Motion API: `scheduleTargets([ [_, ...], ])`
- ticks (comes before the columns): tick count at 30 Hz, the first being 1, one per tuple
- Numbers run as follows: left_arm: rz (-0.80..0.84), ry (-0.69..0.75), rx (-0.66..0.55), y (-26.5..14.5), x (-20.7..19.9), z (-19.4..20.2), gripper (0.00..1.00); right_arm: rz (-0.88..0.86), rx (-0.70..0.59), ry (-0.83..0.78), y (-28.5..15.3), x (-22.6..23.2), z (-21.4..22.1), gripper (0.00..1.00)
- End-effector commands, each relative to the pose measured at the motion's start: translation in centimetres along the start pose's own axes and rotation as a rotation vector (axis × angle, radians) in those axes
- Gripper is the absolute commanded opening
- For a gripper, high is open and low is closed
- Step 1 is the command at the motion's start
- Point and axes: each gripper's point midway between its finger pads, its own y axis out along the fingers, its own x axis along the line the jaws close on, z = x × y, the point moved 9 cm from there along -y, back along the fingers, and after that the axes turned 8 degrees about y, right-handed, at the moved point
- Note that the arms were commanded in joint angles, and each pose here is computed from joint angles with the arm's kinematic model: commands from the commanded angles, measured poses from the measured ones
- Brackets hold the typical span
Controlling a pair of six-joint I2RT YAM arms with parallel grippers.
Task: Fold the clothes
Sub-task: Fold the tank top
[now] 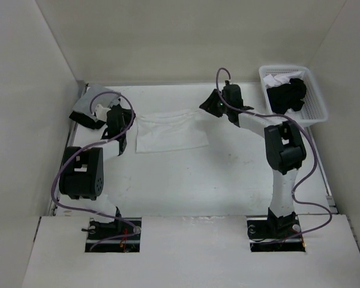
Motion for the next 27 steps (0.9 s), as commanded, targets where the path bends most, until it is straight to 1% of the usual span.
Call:
scheduleTargets([
  [1, 0.077, -0.008, -0.077, -3.7, -0.8, -1.6, 0.36, -0.059, -0.055, -0.043, -3.2, 1.8, 0.0, 0.50],
  [3, 0.046, 0.008, -0.055, -6.8, 1.0, -0.1, 0.34, -0.041, -0.077, -0.042, -5.1, 0.6, 1.5, 0.50],
  [4, 0.030, 0.015, -0.041, -7.8, 1.7, 0.6, 0.32, -0.039, -0.087, -0.038, -6.2, -0.1, 2.4, 0.45],
  [6, -0.019, 0.042, 0.005, -10.0, 3.9, 2.0, 0.30, -0.048, -0.081, -0.024, -7.8, -1.1, 4.4, 0.26],
  [7, -0.044, 0.052, 0.038, -11.0, 5.0, 2.7, 0.29, -0.049, -0.073, -0.019, -8.4, -1.7, 5.4, 0.14],
  [8, -0.070, 0.061, 0.069, -11.8, 6.1, 3.2, 0.29, -0.044, -0.063, -0.012, -8.7, -2.1, 6.1, 0.07],
  [9, -0.080, 0.070, 0.104, -12.4, 6.9, 3.7, 0.28, -0.043, -0.055, -0.006, -9.1, -2.6, 6.8, 0.04],
  [10, -0.086, 0.076, 0.138, -13.0, 7.6, 4.2, 0.29, -0.044, -0.050, -0.002, -9.5, -2.8, 7.3, 0.04],
  [12, -0.075, 0.075, 0.193, -13.7, 8.4, 5.1, 0.32, -0.044, -0.055, 0.010, -10.2, -3.2, 7.8, 0.05],
  [15, -0.055, 0.072, 0.264, -13.9, 8.7, 6.2, 0.36, -0.058, -0.050, 0.021, -10.7, -3.6, 8.4, 0.13],
  [20, -0.074, 0.064, 0.301, -12.9, 9.5, 7.2, 0.38, -0.053, -0.035, 0.026, -11.1, -4.3, 9.2, 0.26],
  [24, -0.099, 0.050, 0.295, -12.0, 10.0, 7.5, 0.37, -0.031, -0.024, 0.042, -10.9, -5.0, 9.8, 0.34],
  [26, -0.098, 0.039, 0.293, -11.5, 10.1, 7.6, 0.34, -0.026, -0.026, 0.053, -10.9, -5.2, 9.9, 0.36],
  [27, -0.102, 0.034, 0.296, -11.2, 10.3, 7.8, 0.31, -0.024, -0.027, 0.057, -10.9, -5.3, 10.0, 0.36],
])
